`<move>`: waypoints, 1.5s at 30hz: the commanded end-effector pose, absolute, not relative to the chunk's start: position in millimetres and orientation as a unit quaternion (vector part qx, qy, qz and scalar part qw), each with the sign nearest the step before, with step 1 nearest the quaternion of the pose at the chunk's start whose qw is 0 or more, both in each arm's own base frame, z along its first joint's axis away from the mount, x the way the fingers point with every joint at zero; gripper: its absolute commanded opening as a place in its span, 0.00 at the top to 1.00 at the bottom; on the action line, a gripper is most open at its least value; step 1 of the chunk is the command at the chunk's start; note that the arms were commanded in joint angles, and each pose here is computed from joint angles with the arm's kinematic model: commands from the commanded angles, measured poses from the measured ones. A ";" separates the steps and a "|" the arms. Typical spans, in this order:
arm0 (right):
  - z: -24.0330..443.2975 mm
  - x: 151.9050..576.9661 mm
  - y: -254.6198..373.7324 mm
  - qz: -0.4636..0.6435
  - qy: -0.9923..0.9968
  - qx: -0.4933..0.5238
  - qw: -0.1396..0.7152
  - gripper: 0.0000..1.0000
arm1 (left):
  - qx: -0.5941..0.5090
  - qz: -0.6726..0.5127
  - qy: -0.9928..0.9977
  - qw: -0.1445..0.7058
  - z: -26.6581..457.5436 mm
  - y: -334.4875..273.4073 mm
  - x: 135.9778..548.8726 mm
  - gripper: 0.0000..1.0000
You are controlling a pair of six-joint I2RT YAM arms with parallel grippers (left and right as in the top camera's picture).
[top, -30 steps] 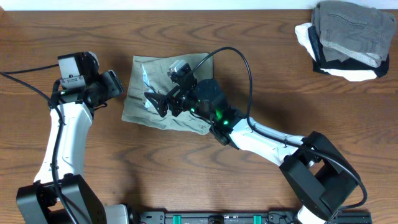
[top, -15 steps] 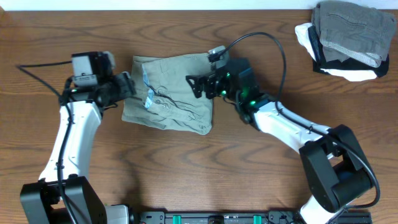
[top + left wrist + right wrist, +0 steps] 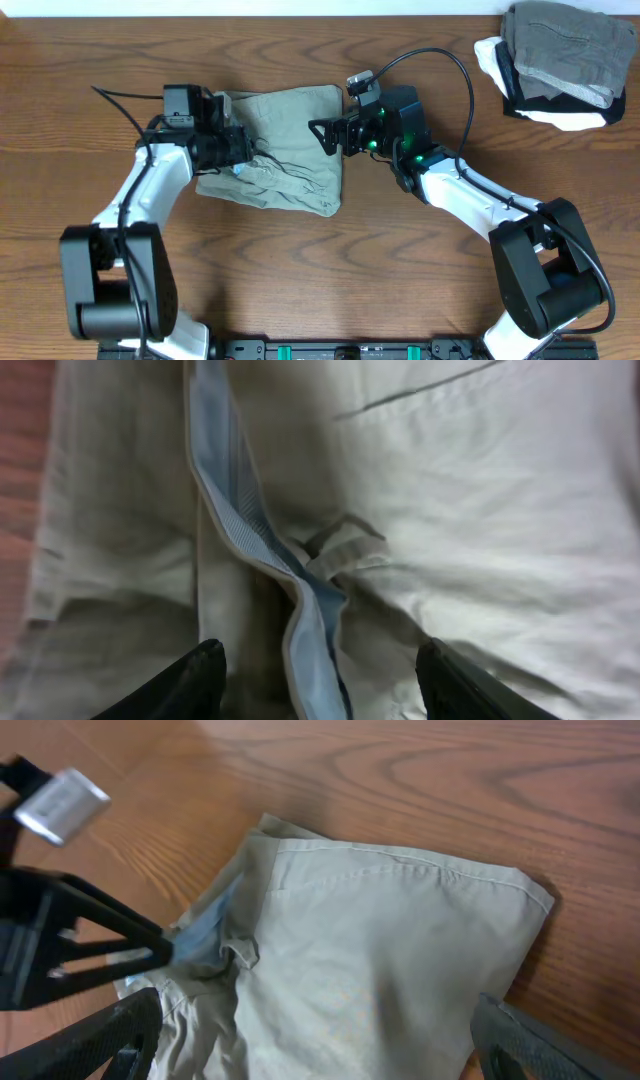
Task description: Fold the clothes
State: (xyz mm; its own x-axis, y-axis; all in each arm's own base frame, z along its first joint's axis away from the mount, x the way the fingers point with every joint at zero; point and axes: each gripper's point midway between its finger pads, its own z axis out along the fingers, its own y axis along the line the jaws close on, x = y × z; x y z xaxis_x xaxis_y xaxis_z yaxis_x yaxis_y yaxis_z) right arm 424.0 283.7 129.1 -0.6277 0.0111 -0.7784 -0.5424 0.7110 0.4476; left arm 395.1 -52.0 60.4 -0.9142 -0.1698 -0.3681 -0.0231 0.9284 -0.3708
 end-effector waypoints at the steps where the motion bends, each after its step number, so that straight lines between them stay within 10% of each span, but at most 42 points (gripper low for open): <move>1: 145.4 423.7 284.5 0.351 0.823 -0.169 0.413 0.04 | -0.040 -0.190 0.962 0.190 52.5 -55.5 392.5 0.37; 12: 143.7 431.7 270.6 0.343 0.827 -0.158 0.416 0.01 | -0.036 -0.204 0.962 0.177 47.4 -65.7 389.0 0.70; 28: 139.9 440.2 240.3 0.357 0.833 -0.141 0.399 0.01 | -0.006 -0.189 0.969 0.162 36.9 -87.3 383.1 0.71; 32: 137.8 439.7 238.7 0.356 0.836 -0.139 0.395 0.01 | -0.006 -0.188 0.969 0.162 36.7 -87.0 383.1 0.94; 45: 131.2 441.6 226.8 0.349 0.845 -0.125 0.385 0.01 | -0.001 -0.182 0.953 0.242 105.1 -84.5 410.5 0.94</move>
State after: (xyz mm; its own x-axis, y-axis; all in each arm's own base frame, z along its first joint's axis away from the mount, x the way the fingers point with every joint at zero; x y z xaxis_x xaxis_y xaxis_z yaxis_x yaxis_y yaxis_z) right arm 438.5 231.8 116.4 -0.6969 0.0518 -0.7153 -0.4644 0.7274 0.5051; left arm 389.1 -87.3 58.0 -0.9358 -0.0883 -0.3412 0.0494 0.9257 -0.3751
